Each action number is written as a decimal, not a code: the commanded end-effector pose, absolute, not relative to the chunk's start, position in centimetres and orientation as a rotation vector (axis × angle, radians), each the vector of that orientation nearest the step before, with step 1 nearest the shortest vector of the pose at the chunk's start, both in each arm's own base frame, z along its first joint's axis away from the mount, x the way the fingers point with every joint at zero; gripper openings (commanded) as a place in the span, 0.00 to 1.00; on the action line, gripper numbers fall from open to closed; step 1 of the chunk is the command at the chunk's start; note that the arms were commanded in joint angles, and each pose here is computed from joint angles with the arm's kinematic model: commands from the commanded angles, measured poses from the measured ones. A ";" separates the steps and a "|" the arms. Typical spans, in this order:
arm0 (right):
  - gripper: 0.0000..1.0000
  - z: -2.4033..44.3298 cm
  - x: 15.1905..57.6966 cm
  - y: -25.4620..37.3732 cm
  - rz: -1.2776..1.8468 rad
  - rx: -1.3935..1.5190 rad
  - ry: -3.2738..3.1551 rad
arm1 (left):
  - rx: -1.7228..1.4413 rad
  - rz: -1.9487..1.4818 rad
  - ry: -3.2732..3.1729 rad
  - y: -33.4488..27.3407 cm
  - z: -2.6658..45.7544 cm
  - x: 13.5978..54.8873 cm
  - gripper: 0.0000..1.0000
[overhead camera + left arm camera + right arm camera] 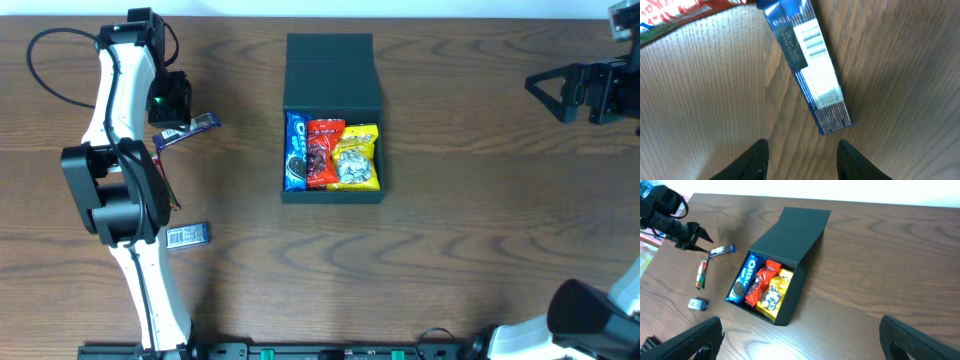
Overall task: Pack container
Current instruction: 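Grasp the small blue bar with the left gripper, then carry the blue bar into the box beside the Oreo pack, then release the blue bar and retract the left gripper to the KitKat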
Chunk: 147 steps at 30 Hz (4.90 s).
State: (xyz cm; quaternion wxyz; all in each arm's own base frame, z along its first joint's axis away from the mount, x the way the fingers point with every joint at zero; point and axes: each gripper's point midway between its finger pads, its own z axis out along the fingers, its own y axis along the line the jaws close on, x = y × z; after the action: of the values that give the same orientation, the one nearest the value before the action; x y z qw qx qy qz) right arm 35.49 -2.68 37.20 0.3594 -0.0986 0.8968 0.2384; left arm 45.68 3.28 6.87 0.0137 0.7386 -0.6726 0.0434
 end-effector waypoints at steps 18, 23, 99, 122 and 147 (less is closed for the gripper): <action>0.99 37.2 35.5 -2.2 0.637 -0.274 2.305 | 2.330 0.052 -1.989 5.4 1.2 46.1 0.81; 0.99 37.2 35.5 -2.2 0.637 -0.274 2.305 | 2.307 0.029 -1.991 5.4 0.2 45.9 0.80; 0.99 37.6 36.1 -2.4 0.612 -0.288 2.279 | -0.132 -0.201 -3.177 -22.5 11.1 40.4 0.06; 0.99 37.6 36.0 -2.4 0.632 -0.249 2.290 | -0.008 -0.146 -3.047 -22.5 8.0 38.3 0.42; 0.99 37.6 36.1 -2.4 0.629 -0.251 2.288 | 0.706 -0.322 -3.232 -1.8 23.4 39.5 0.26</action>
State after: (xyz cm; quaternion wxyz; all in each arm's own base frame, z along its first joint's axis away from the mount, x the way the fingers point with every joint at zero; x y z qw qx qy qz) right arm 36.02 -2.91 37.51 0.3703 -0.0974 0.8937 0.2338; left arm 42.14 -6.19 24.31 -0.1471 0.1768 -0.9716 -0.0551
